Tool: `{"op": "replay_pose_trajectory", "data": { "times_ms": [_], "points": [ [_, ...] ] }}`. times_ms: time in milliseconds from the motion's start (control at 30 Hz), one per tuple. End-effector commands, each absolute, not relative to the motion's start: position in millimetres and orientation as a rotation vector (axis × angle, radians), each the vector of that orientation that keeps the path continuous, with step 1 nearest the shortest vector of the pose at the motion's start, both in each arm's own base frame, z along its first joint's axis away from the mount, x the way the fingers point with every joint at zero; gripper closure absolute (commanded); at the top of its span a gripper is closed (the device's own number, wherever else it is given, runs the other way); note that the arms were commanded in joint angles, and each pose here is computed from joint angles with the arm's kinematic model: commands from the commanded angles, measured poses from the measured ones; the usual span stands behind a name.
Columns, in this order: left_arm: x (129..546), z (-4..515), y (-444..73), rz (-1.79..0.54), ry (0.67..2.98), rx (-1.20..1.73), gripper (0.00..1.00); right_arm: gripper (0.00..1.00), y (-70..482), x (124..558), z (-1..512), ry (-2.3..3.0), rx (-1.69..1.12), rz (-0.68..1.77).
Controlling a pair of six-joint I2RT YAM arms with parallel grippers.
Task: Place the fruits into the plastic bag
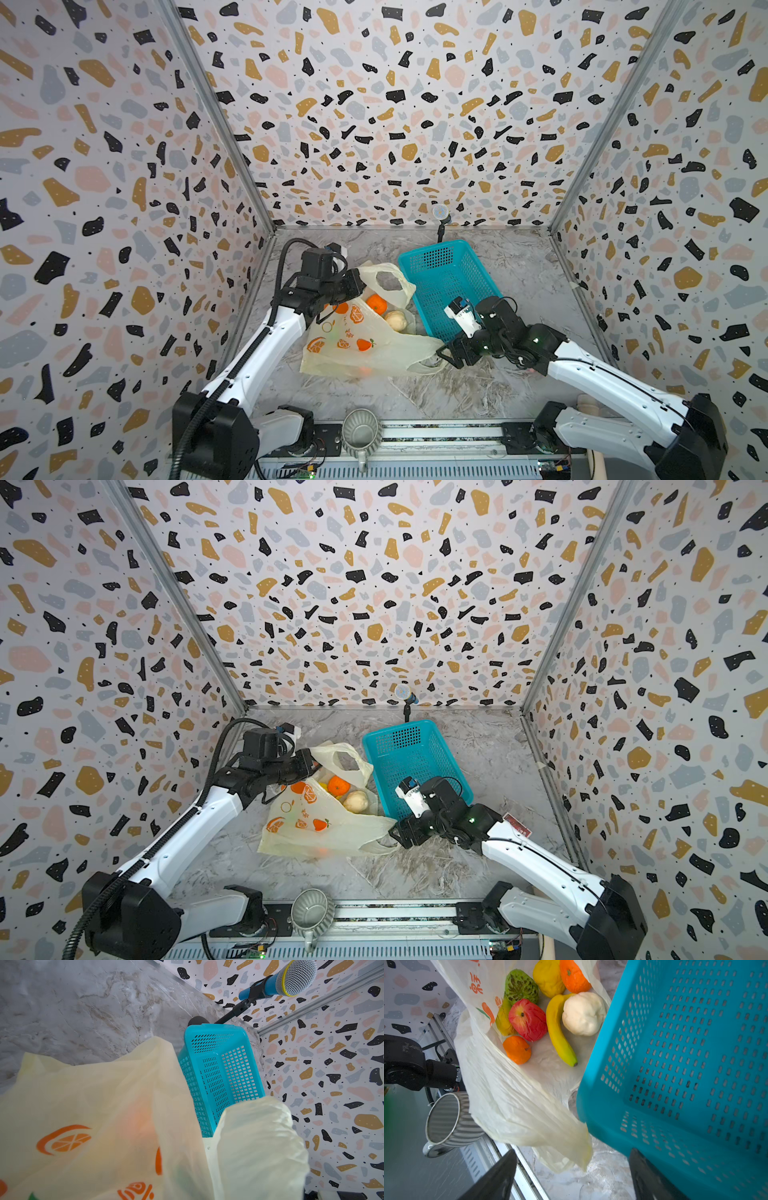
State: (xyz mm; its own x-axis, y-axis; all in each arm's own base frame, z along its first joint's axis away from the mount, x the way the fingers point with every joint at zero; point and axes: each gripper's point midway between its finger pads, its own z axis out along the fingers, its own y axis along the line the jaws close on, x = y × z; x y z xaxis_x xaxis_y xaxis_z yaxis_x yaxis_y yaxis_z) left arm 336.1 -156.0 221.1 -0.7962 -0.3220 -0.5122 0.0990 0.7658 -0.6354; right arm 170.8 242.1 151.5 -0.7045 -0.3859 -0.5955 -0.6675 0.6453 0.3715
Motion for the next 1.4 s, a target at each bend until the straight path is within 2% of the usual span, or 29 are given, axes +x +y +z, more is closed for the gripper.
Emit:
{"op": "replay_pose_trajectory", "data": {
  "times_ms": [0, 167, 300, 367, 467, 567, 600, 767, 900, 1133, 1367],
  "points": [
    [341, 232, -158, -0.888, 2.305, -0.135, 1.0, 0.16, 235, 157, 139, 2.465, -0.77, 0.843],
    [338, 228, -158, -0.887, 2.312, -0.135, 1.0, 0.19, 248, 162, 128, 2.431, -0.769, 0.911],
    [338, 230, -159, -0.901, 2.311, -0.133, 1.0, 0.32, 264, 174, 120, 2.395, -0.816, 0.928],
    [338, 232, -159, -0.901, 2.307, -0.128, 1.0, 0.42, 272, 176, 120, 2.372, -0.847, 0.958],
    [338, 232, -159, -0.896, 2.309, -0.124, 1.0, 0.72, 275, 177, 117, 2.378, -0.866, 1.0],
    [337, 230, -159, -0.899, 2.31, -0.124, 1.0, 0.96, 274, 177, 117, 2.377, -0.869, 1.009],
    [337, 229, -158, -0.897, 2.312, -0.127, 1.0, 1.0, 274, 177, 119, 2.372, -0.868, 1.006],
    [336, 228, -159, -0.898, 2.316, -0.125, 1.0, 1.0, 279, 172, 167, 2.264, -0.873, 1.068],
    [339, 232, -159, -0.891, 2.311, -0.115, 1.0, 1.0, 295, 181, 242, 2.079, -0.901, 1.105],
    [340, 237, -158, -0.891, 2.298, -0.125, 1.0, 1.0, 370, 199, 349, 1.743, -1.12, 1.085],
    [344, 248, -152, -0.853, 2.268, -0.143, 1.0, 1.0, 435, 189, 421, 1.481, -1.284, 1.11]
  ]
}}
